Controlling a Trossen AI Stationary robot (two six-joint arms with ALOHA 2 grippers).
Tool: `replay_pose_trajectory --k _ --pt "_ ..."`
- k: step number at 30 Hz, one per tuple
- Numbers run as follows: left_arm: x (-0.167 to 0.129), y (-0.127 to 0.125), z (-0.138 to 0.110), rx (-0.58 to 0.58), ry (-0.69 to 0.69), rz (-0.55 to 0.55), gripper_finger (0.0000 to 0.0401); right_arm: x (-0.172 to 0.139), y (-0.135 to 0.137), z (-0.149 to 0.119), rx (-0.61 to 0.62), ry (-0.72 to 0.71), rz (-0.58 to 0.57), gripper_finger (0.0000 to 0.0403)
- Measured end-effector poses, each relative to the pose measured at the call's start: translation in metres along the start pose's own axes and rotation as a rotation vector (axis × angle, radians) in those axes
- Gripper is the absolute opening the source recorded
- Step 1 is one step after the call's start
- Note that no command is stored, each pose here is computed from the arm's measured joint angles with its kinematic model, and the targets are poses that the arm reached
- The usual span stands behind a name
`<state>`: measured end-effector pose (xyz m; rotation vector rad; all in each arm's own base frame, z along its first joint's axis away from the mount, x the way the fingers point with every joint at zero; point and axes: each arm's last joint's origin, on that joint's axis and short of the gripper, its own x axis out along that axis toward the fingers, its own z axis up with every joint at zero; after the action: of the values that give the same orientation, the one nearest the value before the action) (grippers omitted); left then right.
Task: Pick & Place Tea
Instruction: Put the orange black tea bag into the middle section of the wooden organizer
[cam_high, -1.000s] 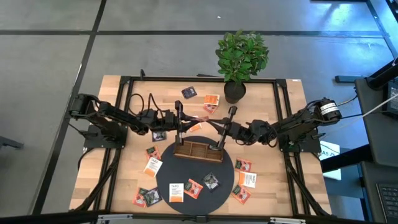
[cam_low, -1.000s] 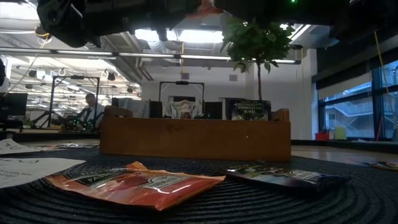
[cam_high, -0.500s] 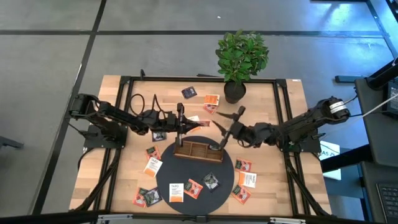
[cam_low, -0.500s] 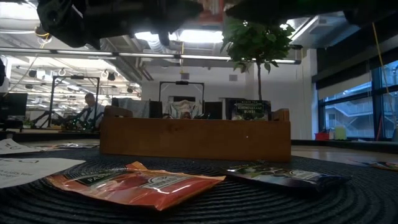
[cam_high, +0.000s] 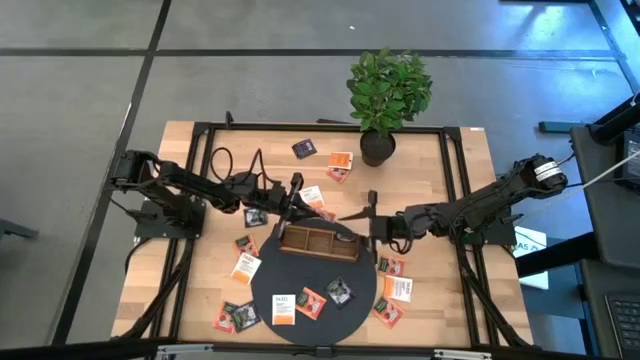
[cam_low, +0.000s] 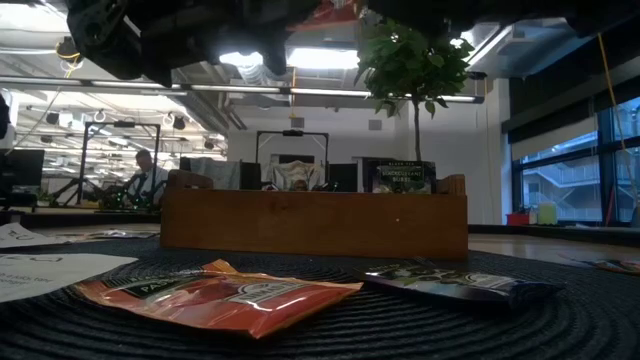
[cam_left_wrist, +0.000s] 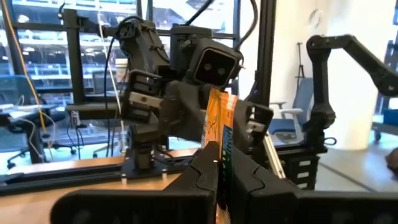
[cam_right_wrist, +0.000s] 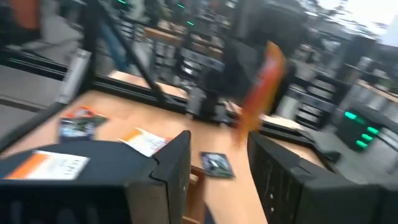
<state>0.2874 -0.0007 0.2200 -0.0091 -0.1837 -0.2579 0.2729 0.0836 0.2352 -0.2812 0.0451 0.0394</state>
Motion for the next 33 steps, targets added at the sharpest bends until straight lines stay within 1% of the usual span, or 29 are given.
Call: replay_pose_trajectory --k 3,5,7,11,15,19,27,33 --pt "0.000 -0.002 0.000 0.033 0.000 -0.018 0.0003 0.000 0.002 0.002 0.001 -0.034 0.090 0.0158" --pt "0.001 -0.004 0.000 0.044 -0.001 -0.024 0.0003 0.000 0.003 0.003 0.001 -0.058 0.125 0.0159" --pt "0.001 -0.004 0.000 0.059 -0.004 -0.024 0.0003 0.000 0.002 0.005 0.017 -0.075 0.106 0.0159" --pt "0.001 -0.004 0.000 0.062 -0.005 -0.023 0.0004 0.001 -0.006 0.007 0.077 -0.094 0.021 0.0159" --pt "0.001 -0.004 0.000 0.061 -0.005 -0.023 0.0003 0.004 -0.010 0.006 0.130 -0.113 0.004 0.0159" --pt "0.001 -0.004 0.000 0.061 -0.005 -0.023 0.0004 0.009 -0.014 0.002 0.159 -0.121 -0.014 0.0159" --pt "0.001 -0.004 0.000 0.060 -0.005 -0.023 0.0004 0.021 -0.015 0.004 0.163 -0.133 -0.027 0.0159" --pt "0.001 -0.004 0.000 0.059 -0.004 -0.022 0.0003 0.032 -0.012 0.002 0.136 -0.116 -0.032 0.0159"
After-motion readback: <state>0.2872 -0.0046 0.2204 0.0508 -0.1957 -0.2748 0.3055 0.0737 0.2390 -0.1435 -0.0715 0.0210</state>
